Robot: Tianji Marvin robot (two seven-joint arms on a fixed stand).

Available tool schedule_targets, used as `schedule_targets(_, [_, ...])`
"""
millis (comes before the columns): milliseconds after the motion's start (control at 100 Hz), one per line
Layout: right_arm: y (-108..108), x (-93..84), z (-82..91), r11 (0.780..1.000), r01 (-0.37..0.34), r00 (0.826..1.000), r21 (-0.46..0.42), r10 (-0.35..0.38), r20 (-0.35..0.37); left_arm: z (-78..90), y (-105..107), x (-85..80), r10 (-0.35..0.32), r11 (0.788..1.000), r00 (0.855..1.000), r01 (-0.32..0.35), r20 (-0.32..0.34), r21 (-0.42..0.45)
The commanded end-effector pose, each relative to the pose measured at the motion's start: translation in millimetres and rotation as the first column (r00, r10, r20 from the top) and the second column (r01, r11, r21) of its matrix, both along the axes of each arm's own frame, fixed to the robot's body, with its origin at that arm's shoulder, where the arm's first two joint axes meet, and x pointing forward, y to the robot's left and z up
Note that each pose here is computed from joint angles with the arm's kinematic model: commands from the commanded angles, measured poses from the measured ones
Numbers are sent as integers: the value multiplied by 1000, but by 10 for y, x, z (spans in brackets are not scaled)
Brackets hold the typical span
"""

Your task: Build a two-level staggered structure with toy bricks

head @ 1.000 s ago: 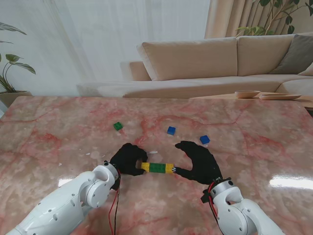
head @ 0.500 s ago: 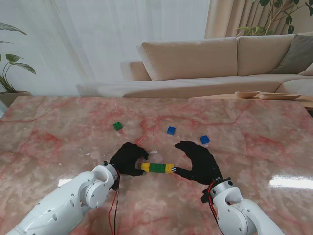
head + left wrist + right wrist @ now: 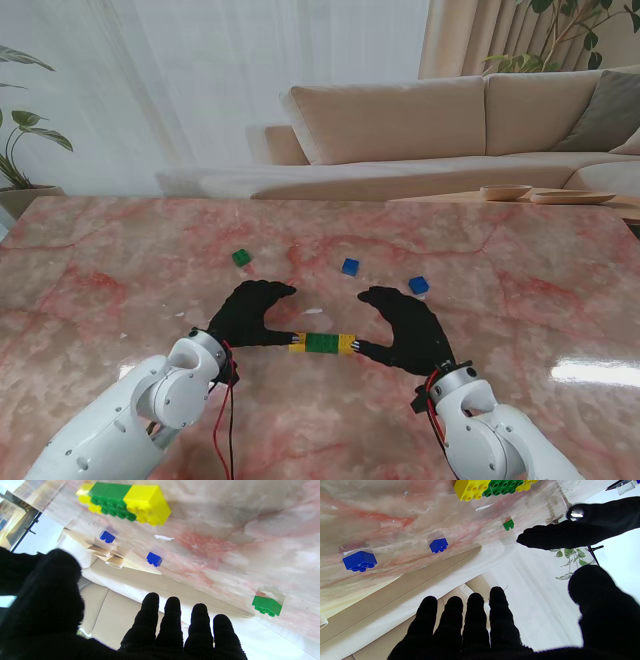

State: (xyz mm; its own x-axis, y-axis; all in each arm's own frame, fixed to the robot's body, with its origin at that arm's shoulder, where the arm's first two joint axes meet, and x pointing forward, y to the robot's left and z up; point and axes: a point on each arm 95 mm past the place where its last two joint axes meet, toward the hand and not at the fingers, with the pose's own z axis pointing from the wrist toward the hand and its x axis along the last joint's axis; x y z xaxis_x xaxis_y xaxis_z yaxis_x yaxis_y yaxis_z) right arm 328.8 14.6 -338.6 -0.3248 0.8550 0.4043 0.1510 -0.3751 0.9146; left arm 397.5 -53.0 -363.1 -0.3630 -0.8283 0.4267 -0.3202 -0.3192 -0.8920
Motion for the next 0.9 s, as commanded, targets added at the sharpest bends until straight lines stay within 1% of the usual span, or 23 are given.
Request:
schedule_targets(0, [-10,3,3,1000,2,1000,-9,-2,-12,-8,-22,-69,3,1000,1000,-3,-12,-21])
schedule_targets(130, [-21,24,30,1000,-1,1000,-19,1,-13,12,7,-169,45,991,997,-52,-60,-127])
schedule_targets(250, [-37,45,58,1000,-2,1000,-28,1,-15,14,37,-266,84,970,992,-103,-94,-221])
schedule_targets(400, [-57,79,105,999,-1,1000,-44,1,-13,48,86,-381,110,943,987,-140,-114,-303])
schedule_targets(530, [-68,116,125,999,2,1000,-51,-3,-15,55,138,-456,101,928,987,-138,-122,-345])
schedule_targets(630, [-69,148,118,998,1,1000,-55,-2,-18,25,169,-505,99,919,987,-140,-129,-368])
schedule_targets(770, [-79,199,95,998,3,1000,-61,-5,-26,-16,229,-556,110,913,984,-154,-138,-377])
schedule_targets(890, [-102,253,94,998,11,999,-68,-13,-30,-24,273,-586,115,916,983,-159,-141,-369])
